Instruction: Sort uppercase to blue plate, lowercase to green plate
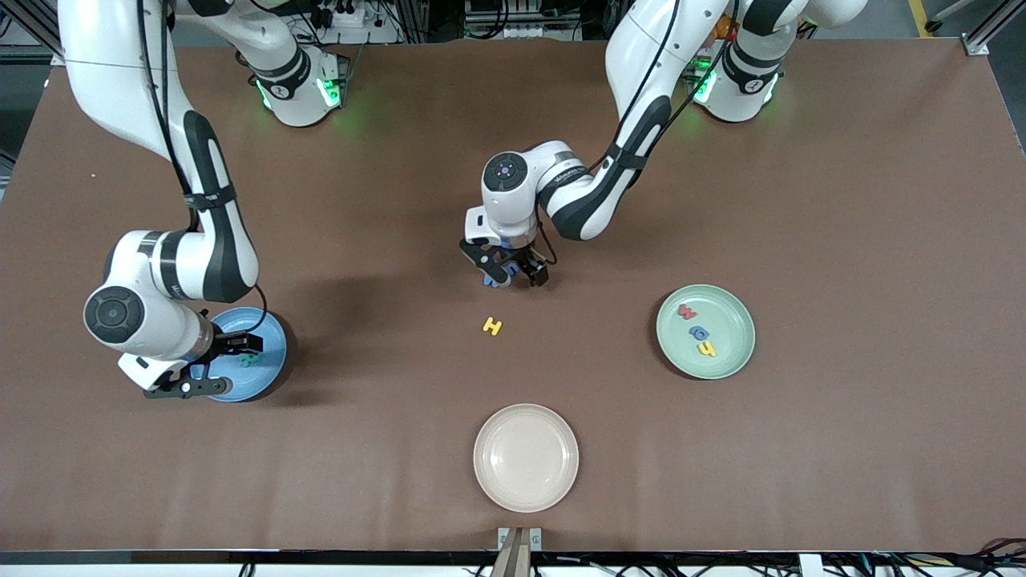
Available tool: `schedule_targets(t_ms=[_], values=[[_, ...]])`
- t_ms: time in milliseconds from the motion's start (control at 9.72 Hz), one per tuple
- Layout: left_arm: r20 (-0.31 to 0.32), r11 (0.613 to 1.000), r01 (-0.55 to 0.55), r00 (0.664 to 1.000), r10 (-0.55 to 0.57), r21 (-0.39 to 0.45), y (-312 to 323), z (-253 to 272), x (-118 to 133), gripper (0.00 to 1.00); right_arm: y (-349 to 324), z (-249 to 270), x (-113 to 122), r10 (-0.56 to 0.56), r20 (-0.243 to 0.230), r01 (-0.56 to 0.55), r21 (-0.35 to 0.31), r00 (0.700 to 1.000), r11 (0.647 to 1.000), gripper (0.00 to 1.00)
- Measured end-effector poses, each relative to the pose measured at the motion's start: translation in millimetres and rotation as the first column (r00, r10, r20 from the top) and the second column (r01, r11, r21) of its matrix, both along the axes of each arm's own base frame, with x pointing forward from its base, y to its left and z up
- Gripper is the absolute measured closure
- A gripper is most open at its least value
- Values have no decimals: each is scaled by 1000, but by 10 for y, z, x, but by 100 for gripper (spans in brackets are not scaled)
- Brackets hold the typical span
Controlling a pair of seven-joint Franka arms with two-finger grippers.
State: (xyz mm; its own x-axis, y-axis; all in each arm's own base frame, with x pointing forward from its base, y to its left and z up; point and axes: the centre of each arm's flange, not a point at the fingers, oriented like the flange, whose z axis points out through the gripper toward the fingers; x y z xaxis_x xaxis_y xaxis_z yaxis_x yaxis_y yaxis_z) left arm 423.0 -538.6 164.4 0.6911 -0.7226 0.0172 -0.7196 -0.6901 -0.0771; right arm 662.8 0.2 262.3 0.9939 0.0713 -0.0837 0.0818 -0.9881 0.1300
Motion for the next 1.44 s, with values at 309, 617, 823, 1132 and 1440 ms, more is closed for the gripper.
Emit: schedule_targets(t_ms=[309, 617, 823, 1132, 1440], values=[[1, 1000, 2, 1000, -2, -7, -45, -28, 10, 0, -44, 0, -1, -9, -1, 9, 0, 1000, 1000, 0], [6, 1000, 3, 1000, -2, -19, -103, -8, 38, 2, -21, 2, 0, -55, 6, 55, -1, 998, 999, 0], [10, 1000, 3, 1000, -3, -26, -131, 10, 51, 7, 49, 39, 27, -95, 22, 95, 0, 995, 995, 0], [13, 999, 4, 1000, -3, -33, -157, 37, 60, 22, 316, 65, 41, -151, 40, 151, 8, 988, 989, 0], [14, 999, 1, 1000, -1, -40, -179, 69, 71, 57, 490, 113, 63, -166, 56, 166, 9, 984, 986, 0]])
